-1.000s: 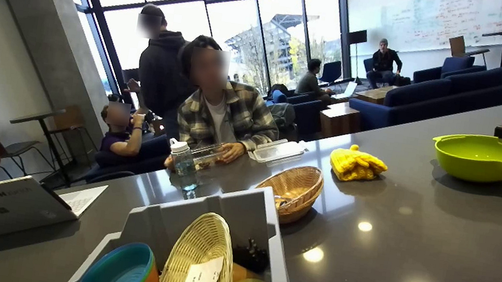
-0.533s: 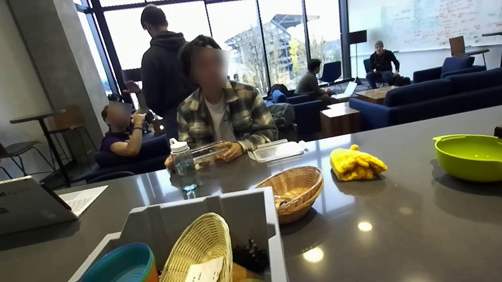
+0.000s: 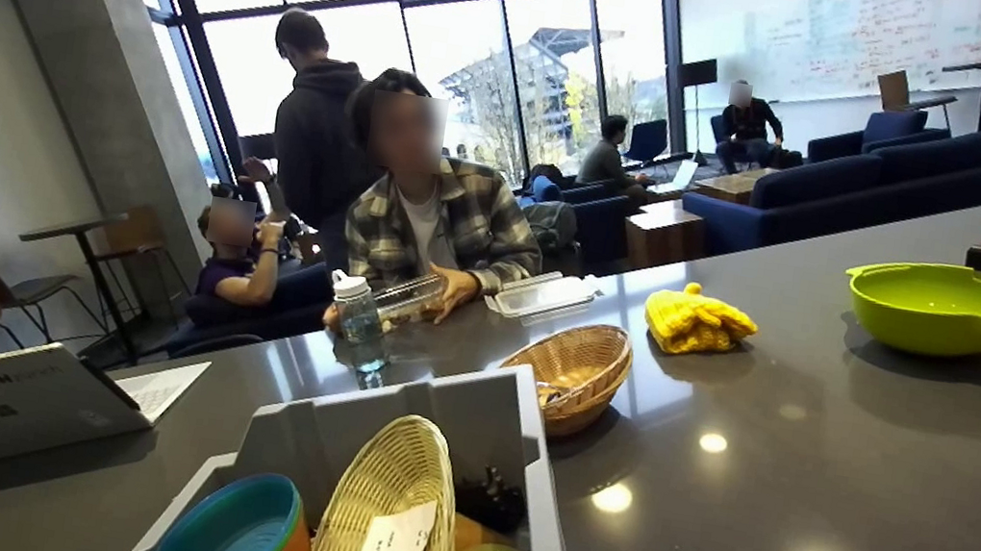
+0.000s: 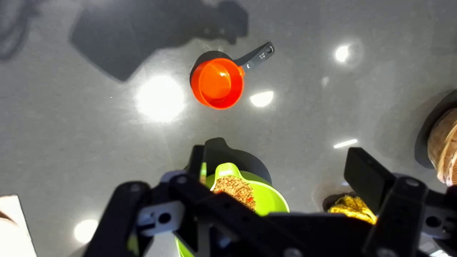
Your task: Pick up the red toy pot and put it in the green bowl
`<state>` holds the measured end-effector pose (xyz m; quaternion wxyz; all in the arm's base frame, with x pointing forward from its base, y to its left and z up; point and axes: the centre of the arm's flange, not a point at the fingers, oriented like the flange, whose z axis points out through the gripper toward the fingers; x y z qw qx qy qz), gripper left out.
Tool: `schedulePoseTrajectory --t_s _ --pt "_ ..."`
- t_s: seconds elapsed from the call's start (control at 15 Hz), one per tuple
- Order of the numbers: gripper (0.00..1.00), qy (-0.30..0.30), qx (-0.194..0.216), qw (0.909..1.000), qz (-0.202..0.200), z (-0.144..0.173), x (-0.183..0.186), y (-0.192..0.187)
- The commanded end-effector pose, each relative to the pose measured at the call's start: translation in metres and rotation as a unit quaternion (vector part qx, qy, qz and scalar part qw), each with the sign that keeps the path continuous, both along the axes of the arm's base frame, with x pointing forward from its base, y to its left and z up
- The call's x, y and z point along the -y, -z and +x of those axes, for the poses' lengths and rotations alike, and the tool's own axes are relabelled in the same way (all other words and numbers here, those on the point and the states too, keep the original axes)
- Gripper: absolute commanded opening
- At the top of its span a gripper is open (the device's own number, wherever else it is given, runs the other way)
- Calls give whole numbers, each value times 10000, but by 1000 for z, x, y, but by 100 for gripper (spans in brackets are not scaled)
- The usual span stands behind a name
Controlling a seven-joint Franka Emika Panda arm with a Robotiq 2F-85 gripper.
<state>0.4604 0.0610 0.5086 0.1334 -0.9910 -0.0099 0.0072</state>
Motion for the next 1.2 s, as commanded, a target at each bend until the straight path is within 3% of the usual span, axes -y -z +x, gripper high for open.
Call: schedulePoseTrajectory --t_s 0.0,0.33,0.6,1.13 --pt "100 52 71 9999 -131 17 -10 27" --pt "100 -87 -19 9995 -290 51 -39 97" --pt "100 149 -442 9984 -306 66 -48 147" --pt "100 808 -791 9933 -235 55 -48 156"
